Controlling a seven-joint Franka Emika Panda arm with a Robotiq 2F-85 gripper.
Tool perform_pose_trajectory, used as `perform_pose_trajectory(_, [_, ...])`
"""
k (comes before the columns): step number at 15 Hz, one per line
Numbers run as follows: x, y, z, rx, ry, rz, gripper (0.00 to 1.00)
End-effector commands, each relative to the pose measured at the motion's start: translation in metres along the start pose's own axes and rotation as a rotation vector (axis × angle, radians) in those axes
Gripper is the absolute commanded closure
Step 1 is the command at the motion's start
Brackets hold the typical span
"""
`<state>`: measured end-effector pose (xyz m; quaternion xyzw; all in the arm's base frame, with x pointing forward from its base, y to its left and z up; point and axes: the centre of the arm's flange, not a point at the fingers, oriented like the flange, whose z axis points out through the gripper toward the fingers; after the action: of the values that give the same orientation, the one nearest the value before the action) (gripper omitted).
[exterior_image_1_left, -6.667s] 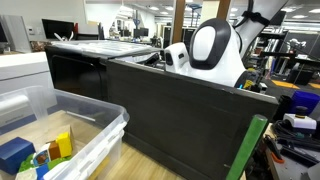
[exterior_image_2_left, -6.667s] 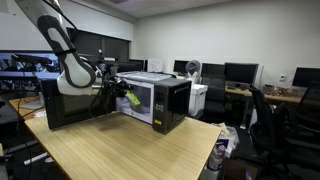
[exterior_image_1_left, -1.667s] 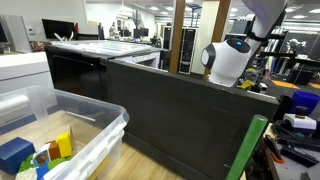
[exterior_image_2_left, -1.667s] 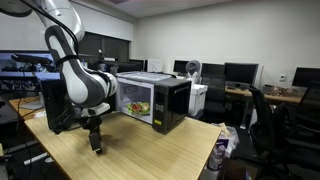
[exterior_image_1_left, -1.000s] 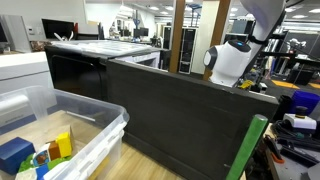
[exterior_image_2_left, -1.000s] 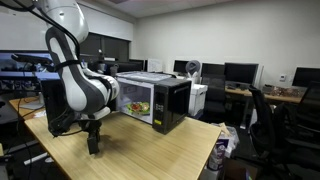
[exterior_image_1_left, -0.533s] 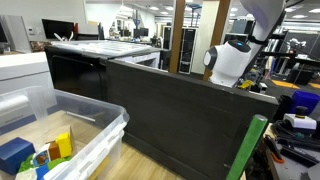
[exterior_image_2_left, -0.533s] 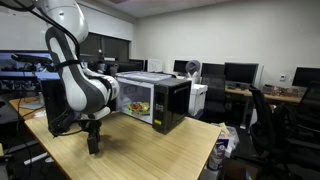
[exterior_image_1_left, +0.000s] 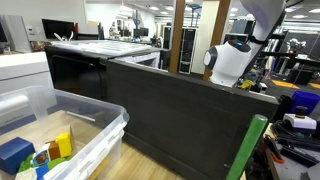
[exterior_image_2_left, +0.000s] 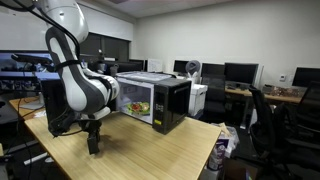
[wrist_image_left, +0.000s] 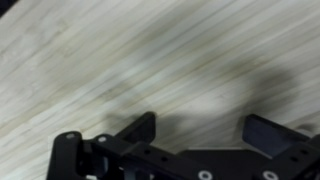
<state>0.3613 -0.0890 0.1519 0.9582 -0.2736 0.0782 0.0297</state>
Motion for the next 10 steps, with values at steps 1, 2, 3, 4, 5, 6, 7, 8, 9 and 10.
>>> perform_pose_trajectory(1, [0.0,0.0,0.0,0.0,0.0,0.0,0.0])
perform_pose_trajectory(2, [0.0,0.0,0.0,0.0,0.0,0.0,0.0])
perform_pose_trajectory(3, [0.0,0.0,0.0,0.0,0.0,0.0,0.0])
perform_pose_trajectory(4, [0.0,0.0,0.0,0.0,0.0,0.0,0.0])
perform_pose_trajectory(5, [0.0,0.0,0.0,0.0,0.0,0.0,0.0])
perform_pose_trajectory(6, [0.002,0.0,-0.007,0.006,-0.017,0.011,0.0])
perform_pose_trajectory(7, [0.005,-0.001,-0.012,0.011,-0.021,0.014,0.0])
perform_pose_trajectory(8, [0.013,-0.002,-0.029,0.023,-0.014,0.026,0.0])
perform_pose_trajectory(9, [0.015,-0.002,-0.033,0.025,-0.016,0.029,0.0])
perform_pose_trajectory(10, [0.018,-0.002,-0.039,0.03,-0.018,0.036,0.0])
